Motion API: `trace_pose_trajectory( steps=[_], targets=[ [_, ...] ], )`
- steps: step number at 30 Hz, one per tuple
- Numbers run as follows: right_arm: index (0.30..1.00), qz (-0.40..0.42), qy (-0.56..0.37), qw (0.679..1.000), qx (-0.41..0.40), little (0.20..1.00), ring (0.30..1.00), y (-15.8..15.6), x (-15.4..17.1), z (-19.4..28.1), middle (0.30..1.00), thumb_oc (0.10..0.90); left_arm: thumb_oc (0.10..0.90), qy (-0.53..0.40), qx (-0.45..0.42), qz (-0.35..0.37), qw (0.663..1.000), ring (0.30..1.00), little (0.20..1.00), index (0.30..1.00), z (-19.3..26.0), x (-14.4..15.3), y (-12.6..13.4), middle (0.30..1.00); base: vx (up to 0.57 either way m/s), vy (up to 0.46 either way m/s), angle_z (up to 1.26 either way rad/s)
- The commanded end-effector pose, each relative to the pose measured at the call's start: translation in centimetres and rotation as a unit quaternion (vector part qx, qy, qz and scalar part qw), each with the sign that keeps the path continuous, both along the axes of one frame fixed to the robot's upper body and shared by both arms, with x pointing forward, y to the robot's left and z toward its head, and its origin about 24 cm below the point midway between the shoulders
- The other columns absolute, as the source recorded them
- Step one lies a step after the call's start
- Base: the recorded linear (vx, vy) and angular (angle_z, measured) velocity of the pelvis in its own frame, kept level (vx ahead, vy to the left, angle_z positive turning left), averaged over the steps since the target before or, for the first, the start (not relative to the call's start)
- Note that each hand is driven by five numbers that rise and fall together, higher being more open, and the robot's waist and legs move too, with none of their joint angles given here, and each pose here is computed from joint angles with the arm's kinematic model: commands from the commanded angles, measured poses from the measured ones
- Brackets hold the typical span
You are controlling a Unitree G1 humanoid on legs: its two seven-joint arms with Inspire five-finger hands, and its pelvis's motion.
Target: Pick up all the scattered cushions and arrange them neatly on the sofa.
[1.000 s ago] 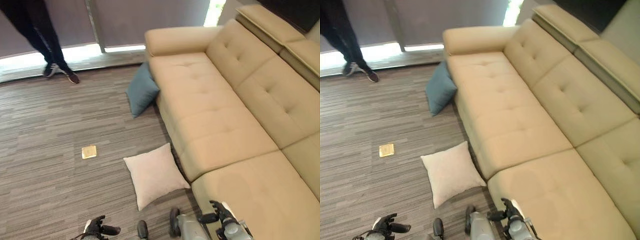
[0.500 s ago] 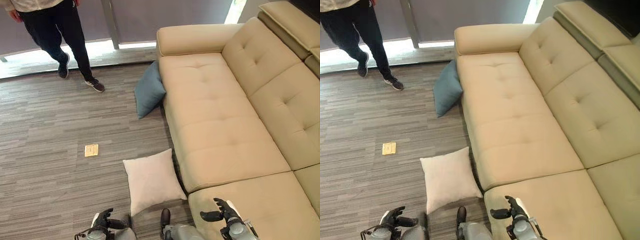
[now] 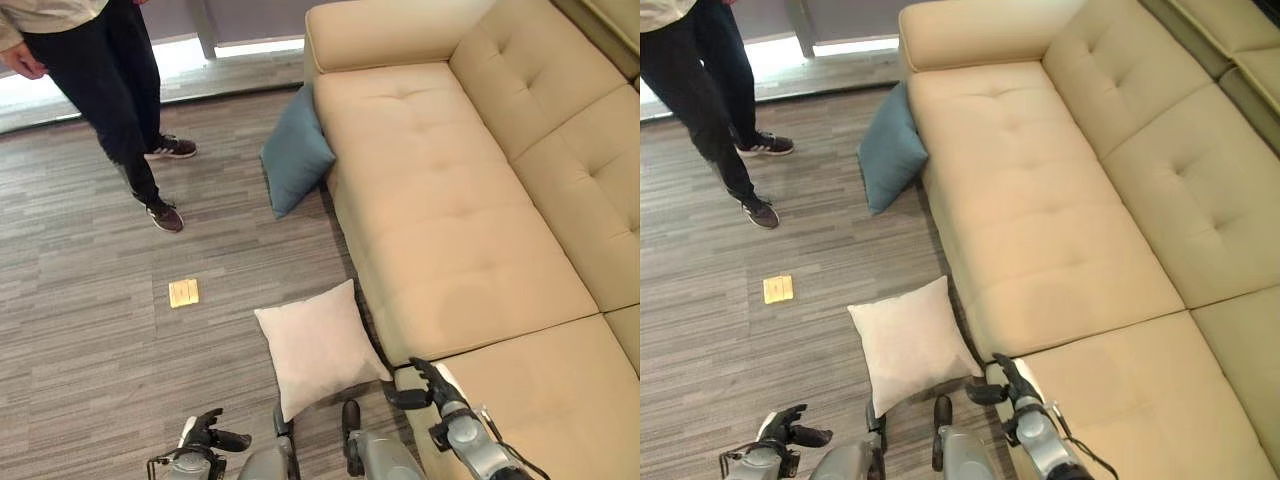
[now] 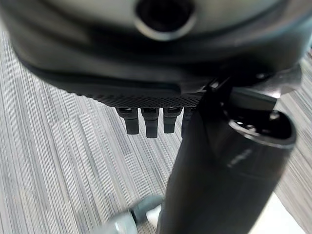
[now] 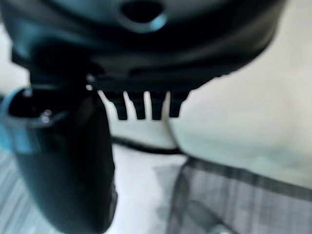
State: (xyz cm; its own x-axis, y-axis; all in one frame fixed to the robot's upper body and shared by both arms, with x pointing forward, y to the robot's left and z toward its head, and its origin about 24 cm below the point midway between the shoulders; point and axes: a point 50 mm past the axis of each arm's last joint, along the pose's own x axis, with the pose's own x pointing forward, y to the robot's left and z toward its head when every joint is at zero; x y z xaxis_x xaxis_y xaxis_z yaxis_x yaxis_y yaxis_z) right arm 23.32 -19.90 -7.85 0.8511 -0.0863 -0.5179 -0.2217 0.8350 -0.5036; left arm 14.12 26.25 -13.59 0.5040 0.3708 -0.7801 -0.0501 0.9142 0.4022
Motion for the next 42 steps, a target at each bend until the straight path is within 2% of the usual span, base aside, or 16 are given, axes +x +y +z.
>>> trace_pose_trajectory(
  steps=[1,9,14,17,22,25,29,36,42],
  targets=[
    [0.9,0.033,-0.107,0.994,0.017,0.9,0.9,1.6,3.0,3.7,0.9,0.8,0.8,-0.008,0.029,0.007,1.0,0.9,0.9,0.9,0.4,-0.7,1.4,0.9,0.01,0.087,-0.01],
    [0.9,0.081,-0.167,0.981,0.06,0.9,0.9,5.1,5.4,6.6,0.9,0.8,0.8,-0.04,0.029,0.002,0.999,0.9,0.9,0.9,1.0,1.1,1.1,0.9,-0.03,0.04,0.0],
    [0.9,0.091,-0.211,0.971,0.065,0.9,0.9,6.8,8.3,9.4,0.9,0.8,0.8,-0.12,0.014,-0.005,0.993,0.9,0.9,0.9,3.1,5.0,0.5,0.9,-0.12,-0.052,0.04],
    [0.9,0.066,-0.217,0.973,0.051,0.9,0.9,6.1,9.7,10.2,0.9,0.8,0.8,-0.167,0.002,-0.012,0.986,0.9,0.9,0.9,4.5,7.2,0.0,0.9,-0.12,-0.078,0.15],
    [0.9,0.039,-0.226,0.973,0.038,0.9,0.9,5.1,10.7,11.0,0.9,0.8,0.8,-0.201,-0.003,-0.021,0.979,0.9,0.9,0.9,5.7,8.8,-0.3,0.9,-0.1,-0.072,0.12],
    [0.9,0.012,-0.241,0.97,0.013,0.9,0.9,3.9,12.4,12.7,0.9,0.8,0.8,-0.253,-0.007,-0.048,0.966,0.9,0.9,0.9,8.0,11.6,-1.2,0.9,-0.09,-0.092,0.02],
    [0.9,-0.022,-0.24,0.971,-0.008,0.9,0.9,2.1,13.4,13.5,0.9,0.8,0.8,-0.281,-0.011,-0.064,0.957,0.9,0.9,0.9,9.3,13.3,-2.0,0.9,-0.03,-0.088,0.05],
    [0.9,-0.053,-0.223,0.973,-0.012,0.9,0.9,0.9,13.1,12.8,0.9,0.8,0.8,-0.27,-0.016,-0.069,0.96,0.9,0.9,0.9,8.7,12.9,-2.7,0.9,-0.03,-0.051,0.05],
    [0.9,-0.047,-0.207,0.977,-0.004,0.9,0.9,1.3,12.3,11.4,0.9,0.8,0.8,-0.247,-0.016,-0.068,0.967,0.9,0.9,0.9,7.6,12.0,-3.0,0.9,0.03,-0.04,0.0]
  ],
)
